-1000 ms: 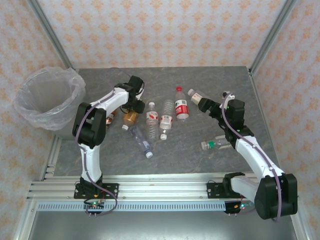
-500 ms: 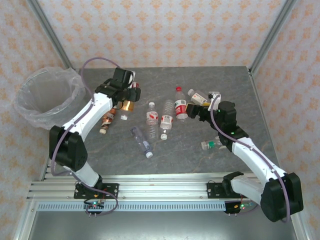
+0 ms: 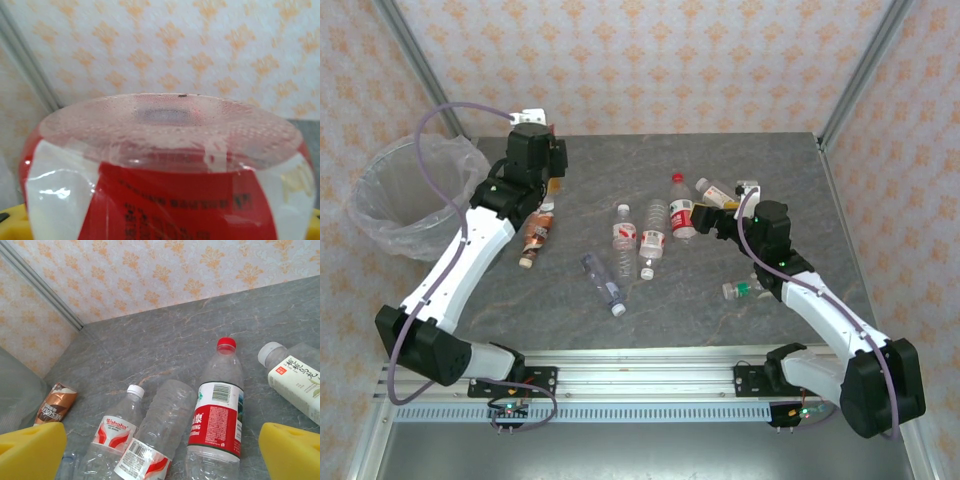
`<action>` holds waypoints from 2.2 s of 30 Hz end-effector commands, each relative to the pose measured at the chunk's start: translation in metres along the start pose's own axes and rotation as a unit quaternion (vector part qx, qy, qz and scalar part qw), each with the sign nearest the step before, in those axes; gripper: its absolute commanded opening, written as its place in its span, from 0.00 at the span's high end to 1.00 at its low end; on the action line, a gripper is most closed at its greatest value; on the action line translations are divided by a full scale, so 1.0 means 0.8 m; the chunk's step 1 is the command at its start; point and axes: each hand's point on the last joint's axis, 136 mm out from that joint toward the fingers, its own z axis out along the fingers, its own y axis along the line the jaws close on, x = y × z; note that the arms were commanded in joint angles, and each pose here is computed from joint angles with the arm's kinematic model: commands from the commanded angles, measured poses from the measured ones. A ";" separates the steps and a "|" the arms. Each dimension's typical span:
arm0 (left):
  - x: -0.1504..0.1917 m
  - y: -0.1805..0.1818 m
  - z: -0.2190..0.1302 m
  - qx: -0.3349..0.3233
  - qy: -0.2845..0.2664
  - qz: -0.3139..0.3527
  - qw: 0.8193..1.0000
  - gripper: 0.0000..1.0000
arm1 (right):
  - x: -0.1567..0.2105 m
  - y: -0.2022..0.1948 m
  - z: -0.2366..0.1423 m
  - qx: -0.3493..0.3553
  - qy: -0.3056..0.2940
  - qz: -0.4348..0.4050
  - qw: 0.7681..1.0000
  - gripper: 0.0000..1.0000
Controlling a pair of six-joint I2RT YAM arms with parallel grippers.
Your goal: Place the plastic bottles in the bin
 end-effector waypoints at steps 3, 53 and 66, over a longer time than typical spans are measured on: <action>-0.070 0.038 -0.030 -0.055 -0.091 -0.041 0.993 0.44 | -0.036 0.011 -0.001 -0.005 -0.049 -0.009 0.999 0.01; 0.117 0.332 0.069 -0.383 0.135 -0.233 0.884 0.38 | -0.013 -0.006 -0.018 0.027 -0.033 -0.015 0.999 0.01; 0.164 0.310 0.097 -0.348 0.202 -0.253 0.880 0.31 | -0.010 -0.006 -0.019 0.029 -0.026 -0.019 0.999 0.01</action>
